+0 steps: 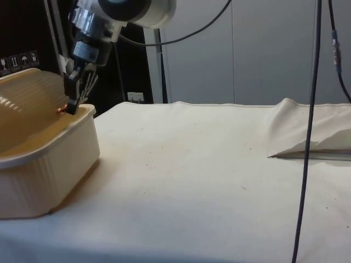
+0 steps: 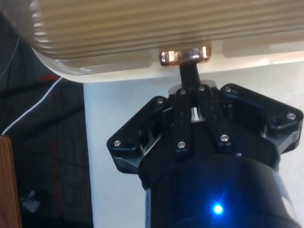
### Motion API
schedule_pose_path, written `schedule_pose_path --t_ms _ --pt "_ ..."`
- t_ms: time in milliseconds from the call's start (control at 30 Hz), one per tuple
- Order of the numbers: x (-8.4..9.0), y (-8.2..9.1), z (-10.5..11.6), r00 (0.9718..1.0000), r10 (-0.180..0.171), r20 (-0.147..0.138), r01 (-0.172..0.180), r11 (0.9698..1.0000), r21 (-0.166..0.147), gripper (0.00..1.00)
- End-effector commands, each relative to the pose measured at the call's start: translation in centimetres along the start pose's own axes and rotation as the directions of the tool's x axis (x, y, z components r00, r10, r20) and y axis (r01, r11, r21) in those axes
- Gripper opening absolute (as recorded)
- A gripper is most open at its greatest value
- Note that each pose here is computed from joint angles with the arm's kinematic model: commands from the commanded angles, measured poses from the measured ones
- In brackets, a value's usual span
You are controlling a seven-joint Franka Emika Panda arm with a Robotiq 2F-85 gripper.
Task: Open the lid, then close it.
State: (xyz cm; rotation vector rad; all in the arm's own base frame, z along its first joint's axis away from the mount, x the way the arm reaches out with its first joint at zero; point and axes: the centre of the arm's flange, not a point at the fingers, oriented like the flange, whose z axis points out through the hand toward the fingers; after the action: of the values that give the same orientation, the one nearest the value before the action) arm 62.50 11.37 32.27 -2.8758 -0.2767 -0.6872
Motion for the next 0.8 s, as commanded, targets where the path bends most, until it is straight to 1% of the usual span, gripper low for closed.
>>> schedule_pose_path --t_ms 0,33,100,133,167,400,433,467,533,567,700,733,767 --pt "0.4 -0.2 -0.3 0.9998 -0.001 -0.018 0.001 1.0 0.004 0.0" --pt "0.6 -0.1 -0.6 0.9997 -0.002 -0.026 0.002 1.0 0.003 0.0" --pt "0.9 -0.1 -0.8 0.9994 -0.002 -0.033 0.002 1.0 0.003 0.0" --pt "0.7 0.0 -0.7 0.9998 -0.002 -0.019 0.002 1.0 -0.001 0.0" --pt "1.0 -0.2 -0.9 0.9993 -0.002 -0.037 0.003 1.0 0.003 0.0" --pt "1.9 -0.2 -1.6 0.9975 -0.004 -0.07 0.004 1.0 -0.001 0.0" --pt "1.6 0.0 -1.5 0.9985 -0.003 -0.054 0.003 1.0 -0.006 0.0" --pt "2.1 -0.2 -1.7 0.9971 -0.005 -0.075 0.005 1.0 -0.002 0.0" --pt "2.4 -0.1 -1.8 0.9965 -0.005 -0.083 0.004 1.0 -0.003 0.0" --pt "2.6 -0.2 -2.0 0.9957 -0.004 -0.092 0.004 1.0 -0.003 0.0" --pt "3.1 -0.3 -2.2 0.9938 -0.006 -0.111 0.006 1.0 -0.004 0.0" --pt "2.7 0.0 -2.2 0.9956 -0.005 -0.093 0.004 0.9999 -0.011 0.0" --pt "3.2 -0.2 -2.3 0.9932 -0.004 -0.116 0.004 1.0 -0.005 0.0"
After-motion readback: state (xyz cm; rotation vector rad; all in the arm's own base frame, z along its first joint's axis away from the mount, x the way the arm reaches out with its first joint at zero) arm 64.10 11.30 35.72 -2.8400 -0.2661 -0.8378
